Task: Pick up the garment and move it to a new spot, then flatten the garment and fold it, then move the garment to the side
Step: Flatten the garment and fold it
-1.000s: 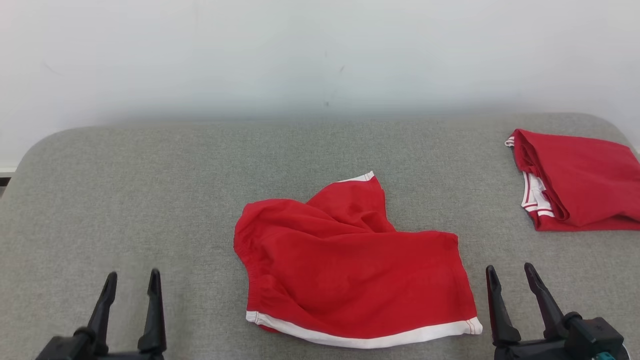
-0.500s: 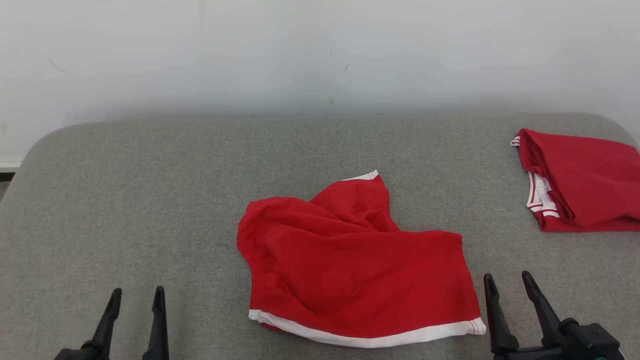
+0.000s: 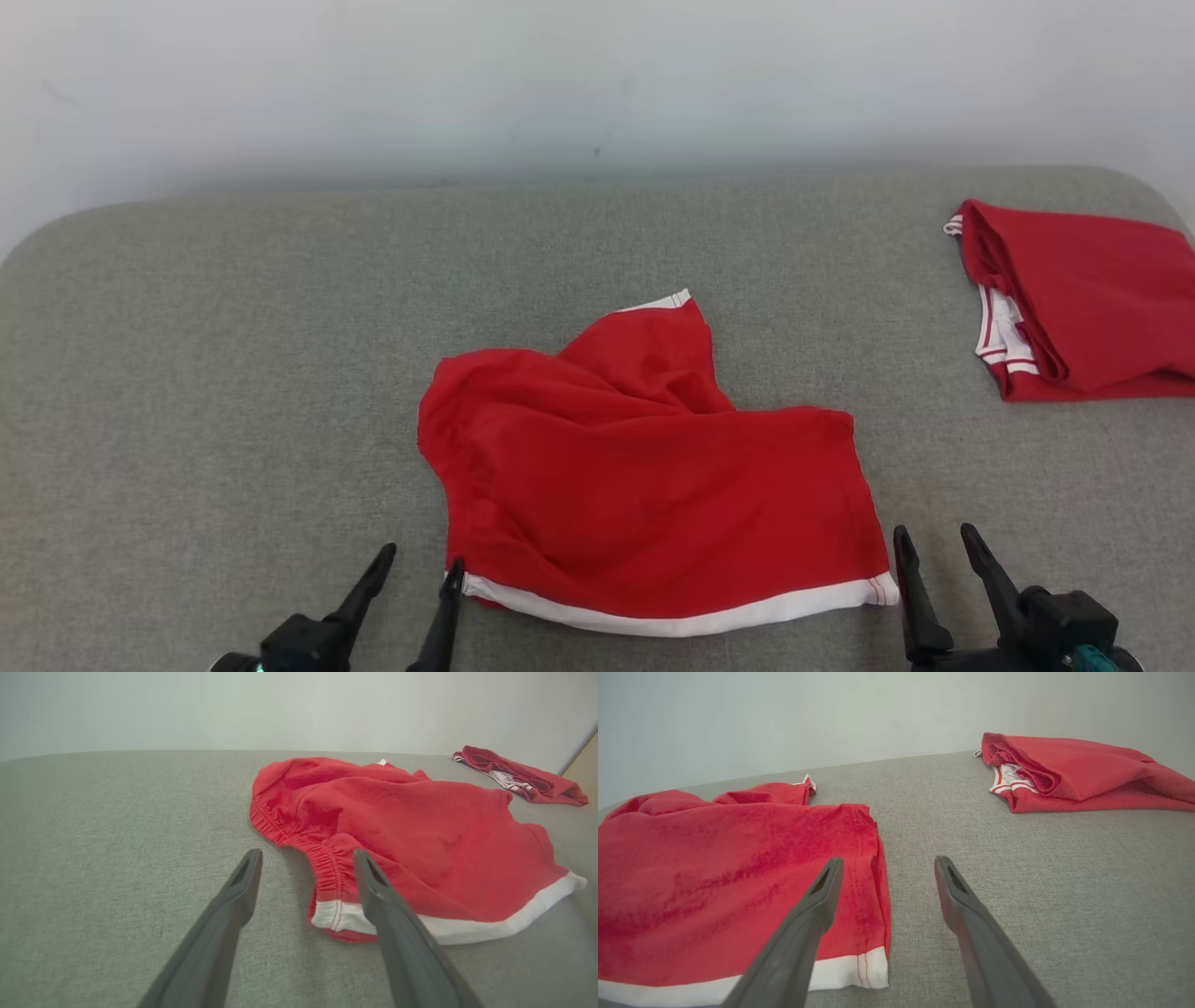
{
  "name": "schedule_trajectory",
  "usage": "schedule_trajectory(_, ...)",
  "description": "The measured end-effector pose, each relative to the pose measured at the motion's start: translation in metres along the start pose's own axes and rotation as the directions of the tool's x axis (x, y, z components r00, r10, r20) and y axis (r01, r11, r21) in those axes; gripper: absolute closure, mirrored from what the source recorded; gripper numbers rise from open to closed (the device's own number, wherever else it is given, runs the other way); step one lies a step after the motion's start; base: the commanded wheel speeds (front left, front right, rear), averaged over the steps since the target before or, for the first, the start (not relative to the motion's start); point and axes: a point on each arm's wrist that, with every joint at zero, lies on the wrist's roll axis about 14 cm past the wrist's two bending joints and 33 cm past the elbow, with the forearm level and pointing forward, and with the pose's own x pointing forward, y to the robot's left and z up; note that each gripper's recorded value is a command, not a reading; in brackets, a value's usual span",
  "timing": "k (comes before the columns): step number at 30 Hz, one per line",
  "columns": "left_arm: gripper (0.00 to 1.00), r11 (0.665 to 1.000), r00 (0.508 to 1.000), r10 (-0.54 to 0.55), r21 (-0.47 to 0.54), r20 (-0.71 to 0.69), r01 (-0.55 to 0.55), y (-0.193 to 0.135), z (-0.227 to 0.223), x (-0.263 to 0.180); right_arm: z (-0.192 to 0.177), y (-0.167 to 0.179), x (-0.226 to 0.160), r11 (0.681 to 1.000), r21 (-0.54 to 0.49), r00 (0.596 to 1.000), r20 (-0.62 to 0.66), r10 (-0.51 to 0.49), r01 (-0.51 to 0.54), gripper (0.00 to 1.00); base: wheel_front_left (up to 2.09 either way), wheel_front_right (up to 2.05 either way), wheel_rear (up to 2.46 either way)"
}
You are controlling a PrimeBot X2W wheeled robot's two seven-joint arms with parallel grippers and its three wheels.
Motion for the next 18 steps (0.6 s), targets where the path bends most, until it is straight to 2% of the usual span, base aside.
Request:
schedule_trajectory(6, 0.00, 0.996, 0.991, -0.088, 0.006, -0.100, 0.089, -0.015, -0.028, 0.013, -0.025, -0.005, 0.007, 1.000, 0.008, 0.996, -0.082, -0.019, 0.020, 0.00, 0.00, 0.00, 0.00)
schedule_trajectory(11, 0.00, 0.993, 0.976, -0.119, -0.006, -0.184, 0.120, -0.017, -0.053, 0.016, -0.053, -0.003, 0.004, 0.999, 0.033, 0.985, -0.172, -0.028, 0.034, 0.00, 0.00, 0.00, 0.00)
schedule_trajectory(18, 0.00, 0.990, 0.970, -0.142, -0.022, -0.200, 0.140, -0.023, -0.058, 0.020, -0.073, 0.006, 0.004, 0.998, 0.062, 0.972, -0.235, -0.010, 0.025, 0.00, 0.00, 0.00, 0.00)
